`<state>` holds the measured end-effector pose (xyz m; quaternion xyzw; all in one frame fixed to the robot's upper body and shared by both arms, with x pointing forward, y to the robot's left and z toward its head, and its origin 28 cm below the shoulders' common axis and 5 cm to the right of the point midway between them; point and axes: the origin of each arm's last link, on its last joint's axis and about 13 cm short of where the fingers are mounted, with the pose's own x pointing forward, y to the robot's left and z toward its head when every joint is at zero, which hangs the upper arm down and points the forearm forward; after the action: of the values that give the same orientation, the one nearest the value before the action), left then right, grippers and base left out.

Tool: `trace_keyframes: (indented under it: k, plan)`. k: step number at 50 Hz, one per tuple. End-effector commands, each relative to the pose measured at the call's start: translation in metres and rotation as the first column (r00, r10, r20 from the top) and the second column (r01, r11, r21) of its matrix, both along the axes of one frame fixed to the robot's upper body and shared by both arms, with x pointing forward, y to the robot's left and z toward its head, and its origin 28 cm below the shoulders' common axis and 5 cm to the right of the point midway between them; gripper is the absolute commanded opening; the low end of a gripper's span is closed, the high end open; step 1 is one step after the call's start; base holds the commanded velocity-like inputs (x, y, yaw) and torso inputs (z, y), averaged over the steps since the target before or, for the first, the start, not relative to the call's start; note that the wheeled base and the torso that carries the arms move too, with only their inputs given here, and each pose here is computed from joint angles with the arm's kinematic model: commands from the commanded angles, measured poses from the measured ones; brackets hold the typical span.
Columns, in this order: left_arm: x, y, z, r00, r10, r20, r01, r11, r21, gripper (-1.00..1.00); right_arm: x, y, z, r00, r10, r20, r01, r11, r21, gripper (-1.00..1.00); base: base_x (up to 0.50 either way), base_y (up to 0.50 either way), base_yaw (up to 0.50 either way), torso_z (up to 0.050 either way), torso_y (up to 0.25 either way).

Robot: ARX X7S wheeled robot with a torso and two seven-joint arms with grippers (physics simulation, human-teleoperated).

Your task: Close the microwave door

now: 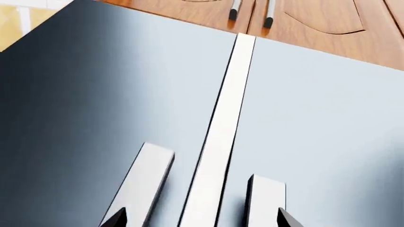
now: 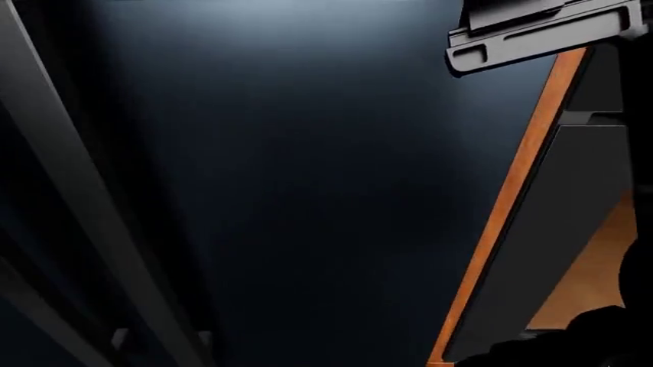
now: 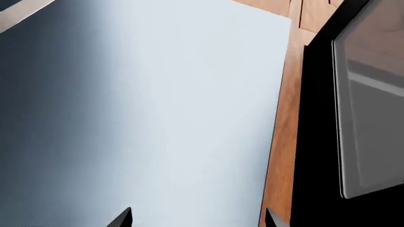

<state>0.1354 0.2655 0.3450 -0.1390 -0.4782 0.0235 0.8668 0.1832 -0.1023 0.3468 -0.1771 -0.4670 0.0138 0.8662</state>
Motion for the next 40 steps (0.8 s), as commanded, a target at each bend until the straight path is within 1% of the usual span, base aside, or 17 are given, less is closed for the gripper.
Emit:
trace_keyframes:
  k: [1,2,3,4,5,6,7,8,9,11,12,14,16,18,20,21,40]
  plan:
    - [-0.001,0.0,0.001,1.0,-0.001,0.005,0.001,1.0,-0.004,1.0,0.003,-0.003,-0.01,1.0,-0.022,-0.019,0.023,0.999,0.032,1.0,0.0,0.0,0.0,0.0,0.0]
    - [-0.001,0.001,0.002,1.0,0.002,0.005,-0.002,1.0,-0.006,1.0,-0.005,0.007,0.009,0.999,0.018,-0.027,-0.02,0.997,-0.075,1.0,0.0,0.0,0.0,0.0,0.0]
    - [0.0,0.001,0.002,1.0,0.004,0.005,-0.004,1.0,-0.008,1.0,0.0,-0.006,-0.004,0.999,-0.029,-0.027,0.03,0.999,0.036,1.0,0.0,0.0,0.0,0.0,0.0]
    - [0.0,0.001,0.002,1.0,0.005,0.004,-0.005,1.0,-0.01,1.0,-0.001,-0.008,-0.001,0.999,-0.032,-0.03,0.033,0.999,0.039,1.0,0.0,0.0,0.0,0.0,0.0]
    - [0.0,0.001,0.003,1.0,0.006,0.004,-0.006,1.0,-0.01,1.0,-0.01,0.002,0.017,0.999,0.016,-0.031,-0.018,0.998,-0.057,1.0,0.0,0.0,0.0,0.0,0.0]
    - [0.0,0.001,0.003,1.0,0.007,0.004,-0.007,1.0,-0.01,1.0,-0.005,-0.01,0.005,0.999,-0.039,-0.029,0.04,0.998,0.041,1.0,0.0,0.0,0.0,0.0,0.0]
    - [0.0,0.001,0.002,1.0,0.007,0.004,-0.007,1.0,-0.01,1.0,-0.008,-0.011,0.01,0.999,-0.041,-0.028,0.042,0.998,0.041,1.0,0.0,0.0,0.0,0.0,0.0]
    - [0.0,0.001,0.002,1.0,0.007,0.004,-0.007,1.0,-0.01,1.0,-0.019,-0.001,0.026,1.0,0.019,-0.019,-0.02,0.999,-0.043,1.0,0.0,0.0,0.0,0.0,0.0]
    - [0.0,0.001,0.002,1.0,0.007,0.004,-0.007,1.0,-0.011,1.0,-0.014,-0.012,0.016,0.999,-0.047,-0.027,0.048,0.998,0.044,1.0,0.0,0.0,0.0,0.0,0.0]
    - [0.0,0.002,0.002,1.0,0.008,0.005,-0.008,1.0,-0.012,1.0,-0.026,-0.003,0.028,1.0,0.022,-0.022,-0.023,0.999,-0.03,1.0,0.0,0.0,0.0,0.0,0.0]
    - [0.0,0.002,0.003,1.0,0.009,0.006,-0.009,1.0,-0.014,1.0,-0.018,-0.013,0.018,0.998,-0.055,-0.02,0.056,0.997,0.044,1.0,0.0,0.0,0.0,0.0,0.0]
    - [0.0,0.003,0.003,1.0,0.011,0.007,-0.01,1.0,-0.016,1.0,-0.027,-0.003,0.025,0.999,0.022,-0.033,-0.023,0.999,-0.028,1.0,0.0,0.0,0.0,0.0,0.0]
    - [-0.001,0.003,0.003,1.0,0.011,0.009,-0.011,1.0,-0.017,1.0,-0.02,-0.013,0.018,0.998,-0.063,-0.015,0.064,0.997,0.038,1.0,0.0,0.0,0.0,0.0,0.0]
    - [-0.001,0.003,0.003,1.0,0.011,0.01,-0.01,1.0,-0.017,1.0,-0.031,0.003,0.033,0.998,0.016,-0.058,-0.021,0.996,-0.092,1.0,0.0,0.0,0.0,0.0,0.0]
    - [-0.001,0.003,0.003,1.0,0.01,0.01,-0.01,1.0,-0.017,1.0,-0.043,-0.005,0.029,0.998,-0.001,-0.058,-0.004,0.996,-0.085,1.0,0.0,0.0,0.0,0.0,0.0]
    - [-0.001,0.003,0.003,1.0,0.011,0.011,-0.01,1.0,-0.017,1.0,-0.049,-0.008,0.024,0.997,-0.076,-0.013,0.076,0.997,0.028,1.0,0.0,0.0,0.0,0.0,0.0]
    - [-0.002,0.003,0.004,1.0,0.011,0.015,-0.011,1.0,-0.016,1.0,-0.041,-0.017,0.072,0.993,-0.115,0.014,0.115,0.993,0.031,1.0,0.0,0.0,0.0,0.0,0.0]
